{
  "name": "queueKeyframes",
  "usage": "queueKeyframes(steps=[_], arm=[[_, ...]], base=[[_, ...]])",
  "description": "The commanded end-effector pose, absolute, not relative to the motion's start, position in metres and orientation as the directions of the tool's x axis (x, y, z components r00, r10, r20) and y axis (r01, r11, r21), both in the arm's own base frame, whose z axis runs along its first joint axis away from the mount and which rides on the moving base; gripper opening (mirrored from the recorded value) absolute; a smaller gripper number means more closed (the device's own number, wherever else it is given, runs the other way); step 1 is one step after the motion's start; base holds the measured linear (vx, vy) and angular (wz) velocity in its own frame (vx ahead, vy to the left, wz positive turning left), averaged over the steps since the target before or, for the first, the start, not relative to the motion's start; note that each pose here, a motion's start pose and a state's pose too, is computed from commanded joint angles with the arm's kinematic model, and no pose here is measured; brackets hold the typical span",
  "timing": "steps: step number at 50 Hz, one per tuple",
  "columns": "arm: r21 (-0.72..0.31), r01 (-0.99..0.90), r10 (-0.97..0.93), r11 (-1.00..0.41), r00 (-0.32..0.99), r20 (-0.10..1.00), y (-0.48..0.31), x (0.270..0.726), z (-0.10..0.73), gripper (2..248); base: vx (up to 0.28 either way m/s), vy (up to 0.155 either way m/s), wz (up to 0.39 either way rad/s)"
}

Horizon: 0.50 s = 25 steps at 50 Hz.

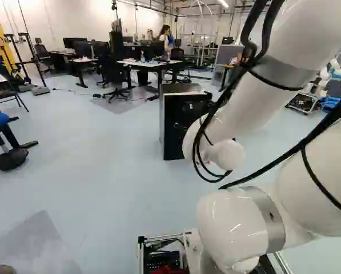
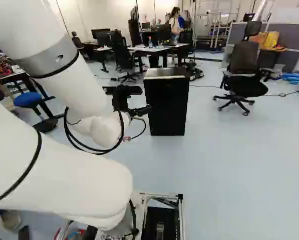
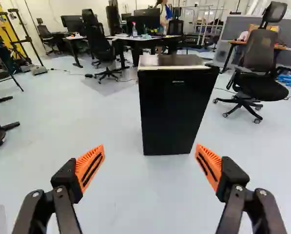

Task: Grab a drink from the fridge

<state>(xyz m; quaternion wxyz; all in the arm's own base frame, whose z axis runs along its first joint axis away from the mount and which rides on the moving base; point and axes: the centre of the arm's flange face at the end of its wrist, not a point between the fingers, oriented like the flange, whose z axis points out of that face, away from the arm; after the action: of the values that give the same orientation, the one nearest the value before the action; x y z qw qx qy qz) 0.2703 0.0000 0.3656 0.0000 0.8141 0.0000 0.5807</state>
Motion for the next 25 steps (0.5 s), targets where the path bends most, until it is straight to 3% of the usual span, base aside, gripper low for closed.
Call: queueKeyframes(steps=[25], arm=[[0.000, 0.000, 0.000, -1.000, 0.326, 0.946, 0.0000, 0.2703, 0.3656, 247]], base=[[0.000, 0.000, 0.000]])
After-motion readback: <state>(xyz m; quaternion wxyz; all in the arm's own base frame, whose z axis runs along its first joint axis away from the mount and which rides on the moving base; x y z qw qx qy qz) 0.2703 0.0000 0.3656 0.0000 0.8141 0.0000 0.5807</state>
